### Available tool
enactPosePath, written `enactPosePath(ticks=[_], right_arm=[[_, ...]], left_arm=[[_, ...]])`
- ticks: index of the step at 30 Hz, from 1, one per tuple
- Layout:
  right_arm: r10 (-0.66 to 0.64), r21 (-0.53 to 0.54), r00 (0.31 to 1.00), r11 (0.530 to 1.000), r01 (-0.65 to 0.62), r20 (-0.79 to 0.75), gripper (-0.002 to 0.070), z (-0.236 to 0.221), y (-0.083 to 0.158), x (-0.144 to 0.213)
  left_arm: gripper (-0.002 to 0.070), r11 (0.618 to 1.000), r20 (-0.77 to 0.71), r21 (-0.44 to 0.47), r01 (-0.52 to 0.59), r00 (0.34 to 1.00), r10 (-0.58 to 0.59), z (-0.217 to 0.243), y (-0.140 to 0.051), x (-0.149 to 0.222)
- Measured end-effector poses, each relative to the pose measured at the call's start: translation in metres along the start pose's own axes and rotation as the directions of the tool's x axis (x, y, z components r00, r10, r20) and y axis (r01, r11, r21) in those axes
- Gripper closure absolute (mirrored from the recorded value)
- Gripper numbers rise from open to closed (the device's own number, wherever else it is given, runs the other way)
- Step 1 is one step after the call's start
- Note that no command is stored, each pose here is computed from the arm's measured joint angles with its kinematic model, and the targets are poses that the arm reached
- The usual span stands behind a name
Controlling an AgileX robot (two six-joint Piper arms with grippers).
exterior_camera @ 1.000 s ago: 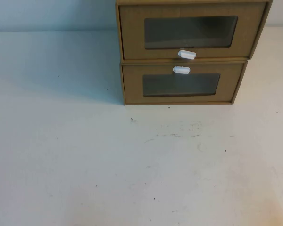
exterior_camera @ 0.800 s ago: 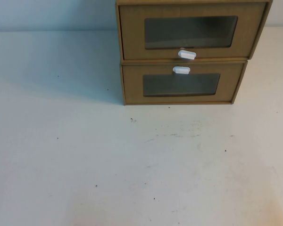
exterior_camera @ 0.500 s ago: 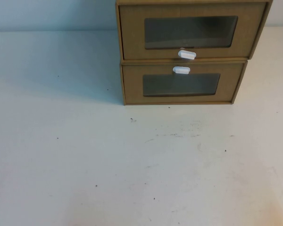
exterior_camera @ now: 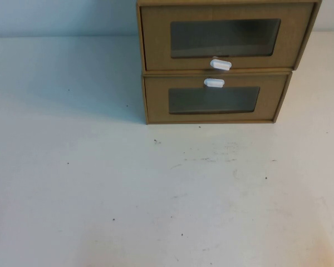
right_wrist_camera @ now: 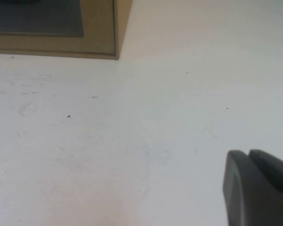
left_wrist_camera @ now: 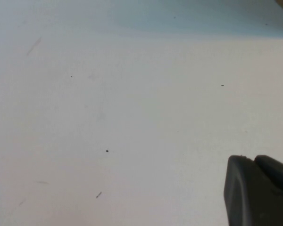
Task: Open the shoe box
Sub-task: 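Pull the top drawer of the cardboard box fully open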
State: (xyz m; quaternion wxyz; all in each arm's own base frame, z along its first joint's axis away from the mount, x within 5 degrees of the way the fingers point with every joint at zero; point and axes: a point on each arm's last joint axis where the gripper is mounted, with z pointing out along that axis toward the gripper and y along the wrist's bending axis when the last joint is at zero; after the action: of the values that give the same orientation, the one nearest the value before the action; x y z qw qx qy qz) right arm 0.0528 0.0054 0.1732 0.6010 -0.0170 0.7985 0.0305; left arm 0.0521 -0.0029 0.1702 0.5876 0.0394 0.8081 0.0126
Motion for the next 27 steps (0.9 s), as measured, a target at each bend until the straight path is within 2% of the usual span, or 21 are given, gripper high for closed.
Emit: enactPosePath(ticks=[16, 24, 25, 27], right_arm=[[0.000, 0.000, 1.000, 1.000, 0.000, 0.000, 0.0690, 0.0000, 0.0000, 0.0000], [0.000, 0.000, 1.000, 1.000, 0.000, 0.000, 0.0690, 0.0000, 0.0000, 0.0000], [0.000, 0.000, 1.000, 1.000, 0.000, 0.000, 0.0690, 0.0000, 0.0000, 0.0000], [0.000, 0.000, 1.000, 1.000, 0.000, 0.000, 0.0690, 0.0000, 0.0000, 0.0000]], left_arm=[[0.0679, 1.000, 0.000, -0.001, -0.001, 1.000, 0.001, 0.0000, 0.0001, 0.0000], [0.0679, 0.998, 0.007, -0.023, -0.053, 0.999, 0.053, 0.0000, 0.0021, -0.0007], [0.0679, 0.999, 0.019, -0.024, -0.043, 0.999, 0.043, 0.0000, 0.0021, -0.0018], [0.0679, 0.997, 0.048, 0.000, 0.071, 0.996, -0.071, -0.0001, 0.0003, -0.0043]])
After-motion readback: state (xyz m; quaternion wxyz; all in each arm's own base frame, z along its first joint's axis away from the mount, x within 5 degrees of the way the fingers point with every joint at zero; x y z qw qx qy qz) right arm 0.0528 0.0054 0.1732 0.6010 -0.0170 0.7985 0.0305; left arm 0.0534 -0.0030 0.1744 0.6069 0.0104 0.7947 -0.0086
